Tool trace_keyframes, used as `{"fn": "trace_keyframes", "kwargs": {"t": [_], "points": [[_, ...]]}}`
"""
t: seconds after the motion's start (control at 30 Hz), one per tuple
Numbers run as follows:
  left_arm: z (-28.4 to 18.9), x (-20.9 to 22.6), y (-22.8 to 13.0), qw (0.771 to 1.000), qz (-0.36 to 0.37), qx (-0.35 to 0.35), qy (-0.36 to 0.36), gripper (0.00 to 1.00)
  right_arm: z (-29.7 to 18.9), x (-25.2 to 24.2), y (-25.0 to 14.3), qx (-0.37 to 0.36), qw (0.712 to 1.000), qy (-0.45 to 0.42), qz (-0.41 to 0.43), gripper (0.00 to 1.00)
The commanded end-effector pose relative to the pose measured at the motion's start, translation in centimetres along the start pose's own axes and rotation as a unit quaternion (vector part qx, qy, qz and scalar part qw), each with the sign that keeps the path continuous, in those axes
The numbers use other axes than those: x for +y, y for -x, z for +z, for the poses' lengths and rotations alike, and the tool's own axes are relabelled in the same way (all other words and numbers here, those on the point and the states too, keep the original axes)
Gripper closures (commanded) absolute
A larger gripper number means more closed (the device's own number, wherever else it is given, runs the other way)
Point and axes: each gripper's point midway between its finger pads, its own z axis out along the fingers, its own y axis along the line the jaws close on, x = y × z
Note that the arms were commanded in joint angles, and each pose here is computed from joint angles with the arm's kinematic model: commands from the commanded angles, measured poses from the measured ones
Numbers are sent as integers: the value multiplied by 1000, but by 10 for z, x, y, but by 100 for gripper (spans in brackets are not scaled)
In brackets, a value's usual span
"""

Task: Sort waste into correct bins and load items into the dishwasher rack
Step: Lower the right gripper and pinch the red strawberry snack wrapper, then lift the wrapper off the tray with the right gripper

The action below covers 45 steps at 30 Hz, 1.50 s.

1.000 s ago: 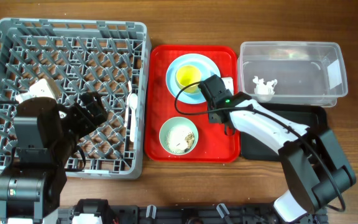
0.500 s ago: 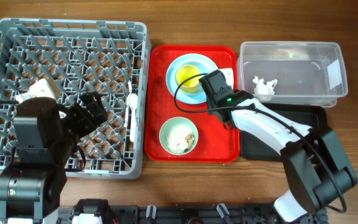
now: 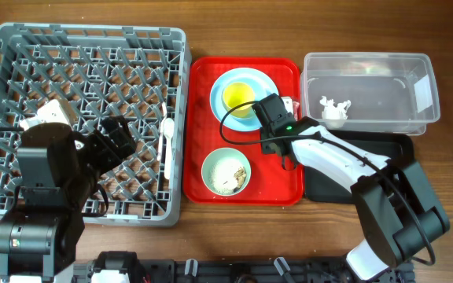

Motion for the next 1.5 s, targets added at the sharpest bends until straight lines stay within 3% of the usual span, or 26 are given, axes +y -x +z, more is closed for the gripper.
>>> {"fn": "trace_keyframes", "kwargs": {"t": [0.0,0.4,0.77,1.0,1.47], "points": [[-4,-2,5,1000,-7,-8,-4,0,7,1,-8,16,1000,2,4,96],[-4,-2,5,1000,-7,-8,-4,0,6,-18,9,-27,998,-55,5,95],[-4,-2,5,1000,-7,-8,-4,0,15,-11,15,-39,998,-46,1,92],[-4,-2,5,1000,-7,-8,-4,0,34,-2,-18,32,999,-21,-14,96],[-4,-2,5,1000,-7,-8,-4,0,-2,30,-82,185,975,112,-40,96]]}}
